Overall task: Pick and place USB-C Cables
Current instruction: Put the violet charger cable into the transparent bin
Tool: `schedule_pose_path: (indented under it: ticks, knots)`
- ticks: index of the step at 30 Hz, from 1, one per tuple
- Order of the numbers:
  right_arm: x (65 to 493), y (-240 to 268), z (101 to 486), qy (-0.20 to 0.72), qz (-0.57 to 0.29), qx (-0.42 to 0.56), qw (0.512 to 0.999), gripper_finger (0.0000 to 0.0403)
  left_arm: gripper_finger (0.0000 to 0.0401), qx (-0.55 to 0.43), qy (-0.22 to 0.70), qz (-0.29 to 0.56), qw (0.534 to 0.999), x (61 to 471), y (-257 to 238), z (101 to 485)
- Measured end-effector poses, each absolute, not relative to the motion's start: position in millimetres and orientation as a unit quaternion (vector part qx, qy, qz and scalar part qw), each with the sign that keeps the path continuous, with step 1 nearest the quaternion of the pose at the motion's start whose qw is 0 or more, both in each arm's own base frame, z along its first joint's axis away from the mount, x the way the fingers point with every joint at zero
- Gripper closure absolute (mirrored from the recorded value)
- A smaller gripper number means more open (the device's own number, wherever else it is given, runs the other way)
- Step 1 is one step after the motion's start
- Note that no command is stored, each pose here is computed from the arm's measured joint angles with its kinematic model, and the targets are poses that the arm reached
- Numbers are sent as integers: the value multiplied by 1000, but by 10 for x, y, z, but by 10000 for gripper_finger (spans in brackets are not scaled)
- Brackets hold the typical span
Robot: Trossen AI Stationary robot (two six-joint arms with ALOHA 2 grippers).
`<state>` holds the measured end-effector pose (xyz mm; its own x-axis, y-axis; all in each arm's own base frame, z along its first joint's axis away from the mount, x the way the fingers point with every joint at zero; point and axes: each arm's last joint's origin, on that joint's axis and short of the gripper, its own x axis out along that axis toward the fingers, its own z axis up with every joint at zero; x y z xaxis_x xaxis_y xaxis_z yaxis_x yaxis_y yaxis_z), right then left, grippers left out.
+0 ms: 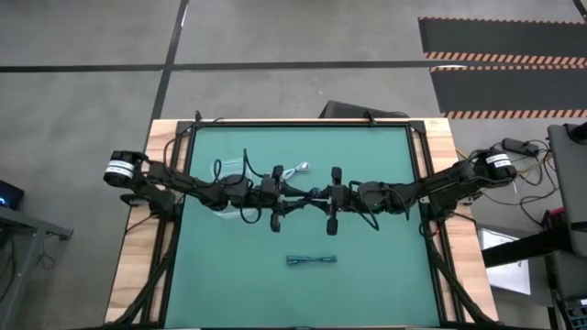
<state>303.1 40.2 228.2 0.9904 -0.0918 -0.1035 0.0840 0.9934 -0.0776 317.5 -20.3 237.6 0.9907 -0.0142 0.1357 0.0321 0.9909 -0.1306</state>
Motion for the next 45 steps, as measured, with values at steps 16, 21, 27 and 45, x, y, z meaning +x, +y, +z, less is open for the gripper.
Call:
schedule_pose_path:
  ticks: [16, 21, 27, 45]
  knots:
    - [3031, 414, 2268, 60, -31, -38, 997, 375, 302, -42, -67, 29, 996, 3176, -174, 2371]
    - [3031, 412, 2268, 60, -33, -38, 997, 375, 302, -40, -67, 33, 996, 3176, -172, 2372]
    - [3033, 398, 2265, 62, -30, -40, 997, 375, 302, -41, -62, 15, 997, 3194, -182, 2335]
    - [3035, 393, 2251, 68, -4, -37, 997, 375, 305, -69, -45, -7, 997, 3272, -201, 2241]
